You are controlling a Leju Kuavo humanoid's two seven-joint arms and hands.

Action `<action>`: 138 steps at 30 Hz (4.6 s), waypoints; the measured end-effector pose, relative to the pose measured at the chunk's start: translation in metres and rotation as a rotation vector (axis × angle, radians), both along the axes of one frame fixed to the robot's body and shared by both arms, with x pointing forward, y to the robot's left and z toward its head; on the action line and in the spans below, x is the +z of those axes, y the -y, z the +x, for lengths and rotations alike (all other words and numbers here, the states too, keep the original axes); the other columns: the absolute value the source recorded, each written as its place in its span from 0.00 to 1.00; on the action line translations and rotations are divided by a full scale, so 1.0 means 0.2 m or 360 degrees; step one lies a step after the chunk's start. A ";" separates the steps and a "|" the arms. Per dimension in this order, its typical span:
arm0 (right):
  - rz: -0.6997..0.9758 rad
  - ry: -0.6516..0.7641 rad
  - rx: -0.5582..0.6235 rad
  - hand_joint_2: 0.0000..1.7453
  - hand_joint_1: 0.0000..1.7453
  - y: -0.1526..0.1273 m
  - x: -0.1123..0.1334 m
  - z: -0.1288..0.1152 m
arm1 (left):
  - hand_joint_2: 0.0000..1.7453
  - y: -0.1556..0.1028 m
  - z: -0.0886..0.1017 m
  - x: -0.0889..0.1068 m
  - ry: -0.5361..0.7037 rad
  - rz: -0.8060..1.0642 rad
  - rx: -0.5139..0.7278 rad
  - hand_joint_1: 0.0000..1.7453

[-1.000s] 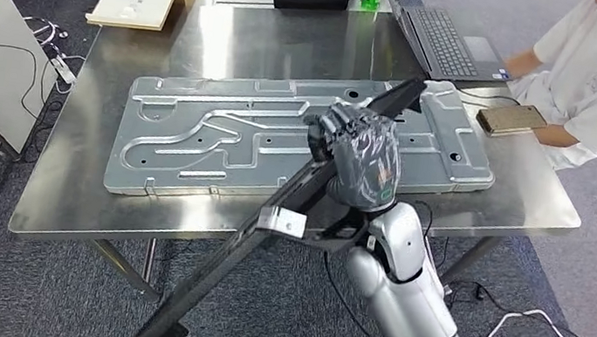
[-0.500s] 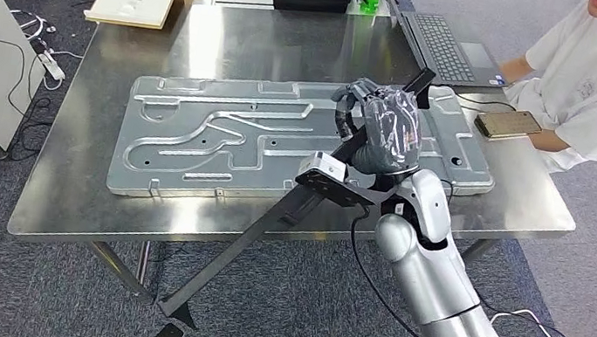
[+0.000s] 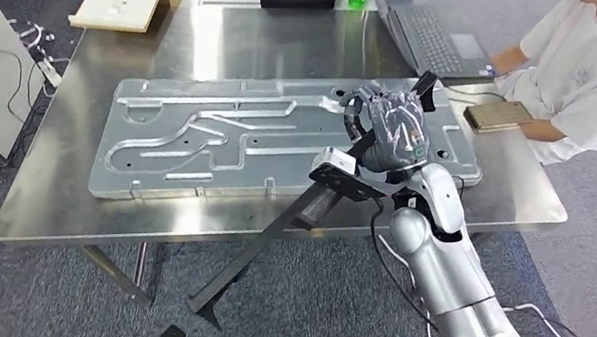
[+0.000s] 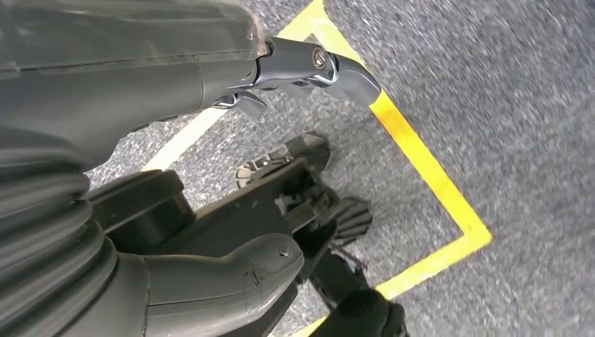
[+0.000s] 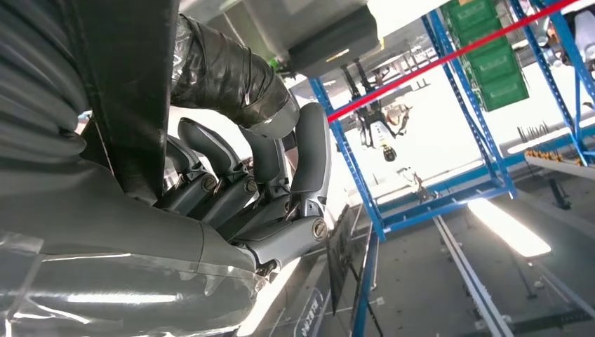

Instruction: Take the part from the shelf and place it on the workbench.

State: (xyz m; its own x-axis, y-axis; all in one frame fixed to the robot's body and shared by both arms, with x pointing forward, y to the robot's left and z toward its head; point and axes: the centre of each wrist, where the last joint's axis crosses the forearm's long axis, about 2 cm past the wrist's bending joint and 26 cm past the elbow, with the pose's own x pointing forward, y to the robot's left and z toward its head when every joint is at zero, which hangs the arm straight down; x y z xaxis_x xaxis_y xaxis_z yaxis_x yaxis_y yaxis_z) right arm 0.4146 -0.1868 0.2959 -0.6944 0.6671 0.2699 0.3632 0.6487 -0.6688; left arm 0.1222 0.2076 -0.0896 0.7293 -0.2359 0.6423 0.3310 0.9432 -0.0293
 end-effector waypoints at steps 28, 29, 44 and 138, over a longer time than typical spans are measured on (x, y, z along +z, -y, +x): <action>-0.0053 -0.0030 -0.0032 1.00 1.00 0.05 -0.09 -0.01 | 1.00 0.01 -0.03 -0.01 0.0014 0.0012 0.0010 0.00; -0.0054 -0.0029 -0.0033 1.00 1.00 0.06 -0.09 -0.02 | 1.00 0.01 -0.03 -0.01 0.0014 0.0012 0.0010 0.00; -0.0057 -0.0017 -0.0029 1.00 1.00 0.05 -0.10 -0.02 | 1.00 0.00 -0.01 0.00 -0.0001 0.0024 0.0016 0.00; -0.0093 -0.0225 -0.0145 1.00 1.00 0.40 0.02 0.21 | 1.00 0.03 0.00 0.01 0.0018 -0.0017 0.0001 0.00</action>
